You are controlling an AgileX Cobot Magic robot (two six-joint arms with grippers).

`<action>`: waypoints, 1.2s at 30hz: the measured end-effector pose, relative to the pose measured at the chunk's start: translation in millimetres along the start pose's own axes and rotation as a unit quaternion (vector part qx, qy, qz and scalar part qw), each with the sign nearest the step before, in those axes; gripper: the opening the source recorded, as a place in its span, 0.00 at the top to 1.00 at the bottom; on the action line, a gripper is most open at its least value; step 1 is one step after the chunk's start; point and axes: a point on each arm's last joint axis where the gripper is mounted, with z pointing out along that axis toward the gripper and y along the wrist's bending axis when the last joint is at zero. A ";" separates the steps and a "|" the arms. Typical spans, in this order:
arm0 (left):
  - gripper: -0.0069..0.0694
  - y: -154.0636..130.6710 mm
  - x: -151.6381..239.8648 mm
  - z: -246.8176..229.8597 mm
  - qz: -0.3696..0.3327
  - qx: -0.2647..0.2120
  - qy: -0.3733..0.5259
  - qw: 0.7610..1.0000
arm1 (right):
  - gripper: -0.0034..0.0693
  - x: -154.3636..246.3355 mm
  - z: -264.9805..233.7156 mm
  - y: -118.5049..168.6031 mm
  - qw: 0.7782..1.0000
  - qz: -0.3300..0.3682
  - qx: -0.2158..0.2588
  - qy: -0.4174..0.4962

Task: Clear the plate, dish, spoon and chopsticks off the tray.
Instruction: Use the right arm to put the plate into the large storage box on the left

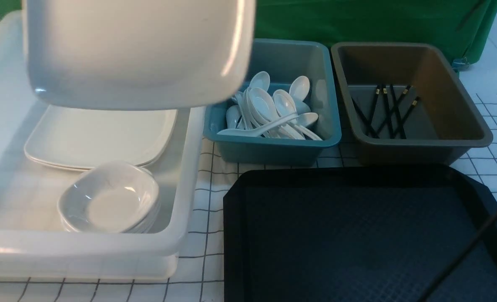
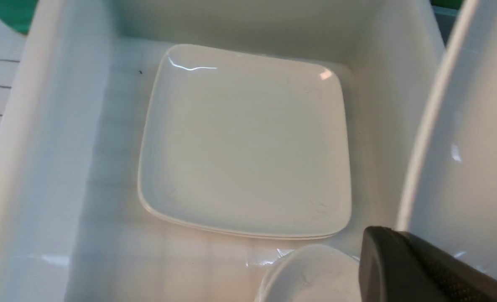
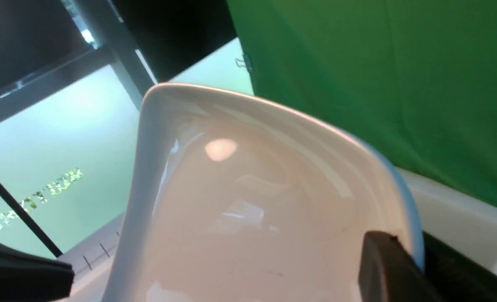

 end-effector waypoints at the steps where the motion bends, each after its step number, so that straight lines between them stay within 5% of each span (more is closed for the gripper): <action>1: 0.91 1.4 0.2 -2.0 -0.002 -0.003 -0.002 1.000 | 0.91 1.2 7.3 4.8 1.000 0.000 -0.005 -0.007; 13: 0.91 11.1 5.8 -41.6 -0.007 -0.068 -0.031 0.997 | 0.91 69.7 101.0 6.4 0.997 0.005 0.043 -0.068; 36: 0.91 6.3 10.3 -42.8 -0.001 -0.044 -0.026 0.999 | 0.91 145.3 152.1 -23.8 0.989 -0.048 0.118 -0.074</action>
